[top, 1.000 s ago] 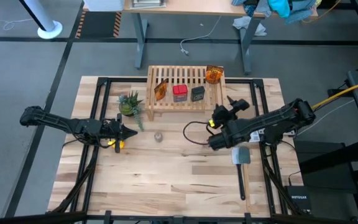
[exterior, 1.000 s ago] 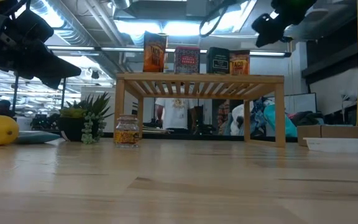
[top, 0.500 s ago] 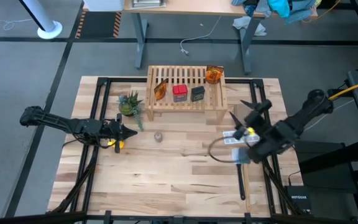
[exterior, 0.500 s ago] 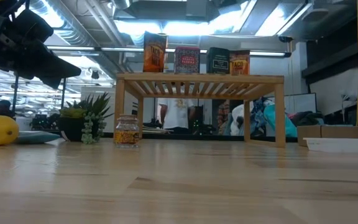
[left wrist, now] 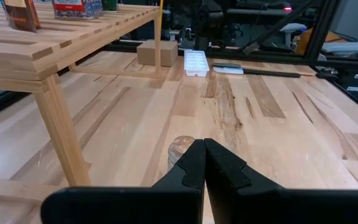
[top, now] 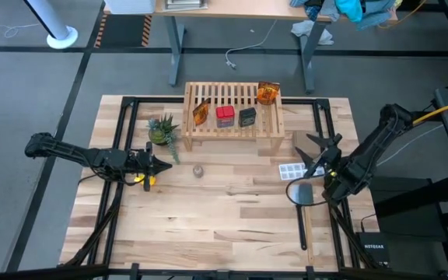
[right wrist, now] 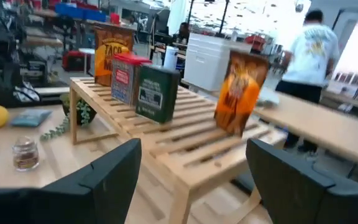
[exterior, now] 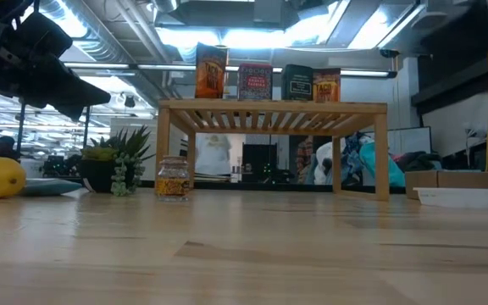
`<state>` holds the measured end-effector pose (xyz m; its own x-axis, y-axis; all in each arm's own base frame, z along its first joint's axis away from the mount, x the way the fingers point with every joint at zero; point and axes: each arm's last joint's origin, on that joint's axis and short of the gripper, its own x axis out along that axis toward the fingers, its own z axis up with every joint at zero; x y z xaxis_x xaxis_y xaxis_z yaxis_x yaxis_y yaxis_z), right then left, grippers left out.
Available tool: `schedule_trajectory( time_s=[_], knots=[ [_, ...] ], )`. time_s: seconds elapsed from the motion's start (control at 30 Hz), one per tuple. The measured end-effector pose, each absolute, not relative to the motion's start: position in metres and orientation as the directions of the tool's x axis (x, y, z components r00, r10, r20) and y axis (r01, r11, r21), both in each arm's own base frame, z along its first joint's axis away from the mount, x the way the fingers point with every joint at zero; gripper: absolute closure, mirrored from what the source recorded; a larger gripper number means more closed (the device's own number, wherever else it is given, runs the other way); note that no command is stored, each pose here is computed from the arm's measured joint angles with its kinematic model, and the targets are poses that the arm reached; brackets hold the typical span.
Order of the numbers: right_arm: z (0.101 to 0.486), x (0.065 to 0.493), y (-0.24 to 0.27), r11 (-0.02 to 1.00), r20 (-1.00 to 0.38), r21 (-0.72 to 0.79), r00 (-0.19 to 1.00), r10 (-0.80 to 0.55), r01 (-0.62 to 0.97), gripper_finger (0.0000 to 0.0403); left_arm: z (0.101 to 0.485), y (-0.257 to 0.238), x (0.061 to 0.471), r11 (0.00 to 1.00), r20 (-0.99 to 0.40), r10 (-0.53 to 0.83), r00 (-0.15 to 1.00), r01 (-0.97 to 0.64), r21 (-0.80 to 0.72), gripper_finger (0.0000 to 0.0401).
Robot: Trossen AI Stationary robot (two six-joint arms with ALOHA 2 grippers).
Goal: Shelf spices
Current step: Remove the black seasoning can from the shelf
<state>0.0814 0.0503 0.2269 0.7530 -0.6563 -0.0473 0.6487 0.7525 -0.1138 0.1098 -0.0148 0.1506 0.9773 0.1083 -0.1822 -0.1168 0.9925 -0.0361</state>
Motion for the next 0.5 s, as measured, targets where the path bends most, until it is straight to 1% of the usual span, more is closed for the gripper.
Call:
schedule_trajectory(
  time_s=[0.07,0.13,0.33,0.5],
  knots=[
    [0.217,0.08,0.048,0.754,-0.046,-0.071,0.753,-0.656,0.653,0.0107,0.151,-0.015,0.11,0.992,-0.182,0.108,0.977,-0.117,-0.039,0.0401],
    [0.213,0.079,0.048,0.753,-0.045,-0.066,0.752,-0.657,0.654,0.0107,0.151,-0.015,0.11,0.992,-0.182,0.108,0.977,-0.118,-0.04,0.0401],
    [0.212,0.085,0.054,0.757,-0.043,-0.019,0.756,-0.654,0.653,0.0107,0.151,-0.015,0.11,0.992,-0.182,0.109,0.977,-0.118,-0.042,0.0401],
    [0.21,0.095,0.066,0.759,-0.038,-0.021,0.759,-0.651,0.65,0.0107,0.151,-0.015,0.11,0.992,-0.182,0.109,0.977,-0.118,-0.039,0.0401]
  ],
)
